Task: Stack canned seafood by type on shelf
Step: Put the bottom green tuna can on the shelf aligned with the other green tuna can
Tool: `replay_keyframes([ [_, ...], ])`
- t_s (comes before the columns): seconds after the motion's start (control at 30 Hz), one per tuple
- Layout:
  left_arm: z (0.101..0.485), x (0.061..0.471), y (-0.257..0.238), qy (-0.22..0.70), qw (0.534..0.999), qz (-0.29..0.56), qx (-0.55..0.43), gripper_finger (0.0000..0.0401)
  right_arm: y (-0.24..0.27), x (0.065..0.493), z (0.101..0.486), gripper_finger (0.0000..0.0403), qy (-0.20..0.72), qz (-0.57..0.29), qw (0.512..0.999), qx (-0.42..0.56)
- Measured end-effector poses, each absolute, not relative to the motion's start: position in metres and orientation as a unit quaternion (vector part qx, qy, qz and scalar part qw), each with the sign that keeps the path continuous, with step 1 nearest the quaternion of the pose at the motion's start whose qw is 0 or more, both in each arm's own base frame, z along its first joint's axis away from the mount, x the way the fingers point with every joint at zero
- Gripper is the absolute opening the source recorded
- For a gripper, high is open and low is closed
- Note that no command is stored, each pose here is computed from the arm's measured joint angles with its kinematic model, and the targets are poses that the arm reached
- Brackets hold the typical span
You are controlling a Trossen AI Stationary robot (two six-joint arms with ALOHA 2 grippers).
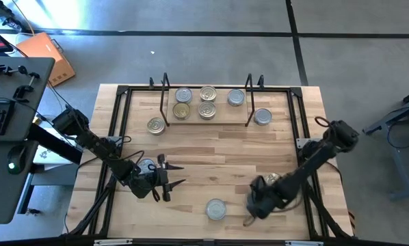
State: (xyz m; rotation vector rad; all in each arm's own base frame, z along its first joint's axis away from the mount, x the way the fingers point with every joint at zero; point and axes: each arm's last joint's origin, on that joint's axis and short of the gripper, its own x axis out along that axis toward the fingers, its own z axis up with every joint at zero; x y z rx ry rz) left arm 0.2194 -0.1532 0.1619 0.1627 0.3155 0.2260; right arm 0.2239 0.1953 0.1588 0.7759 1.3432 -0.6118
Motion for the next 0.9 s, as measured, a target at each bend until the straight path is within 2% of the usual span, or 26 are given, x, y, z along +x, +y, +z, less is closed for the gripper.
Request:
replay_keyframes([
  [0.3, 0.162, 0.22, -0.153, 0.158, 0.978, 0.106, 0.079, 0.0207, 0.14, 0.263, 0.158, 0.0, 0.528, -0.31, 0.739, 0.281],
  [0.47, 0.161, 0.227, -0.145, 0.164, 0.979, 0.109, 0.047, 0.0207, 0.114, 0.281, 0.159, 0.0, 0.516, -0.293, 0.767, 0.245],
  [0.73, 0.158, 0.25, -0.108, 0.203, 0.976, 0.07, -0.023, 0.0207, 0.084, 0.302, 0.16, 0.0, 0.499, -0.26, 0.795, 0.225],
  [0.9, 0.158, 0.259, -0.087, 0.215, 0.974, 0.064, -0.021, 0.0207, 0.077, 0.309, 0.146, 0.0, 0.435, -0.198, 0.843, 0.246],
])
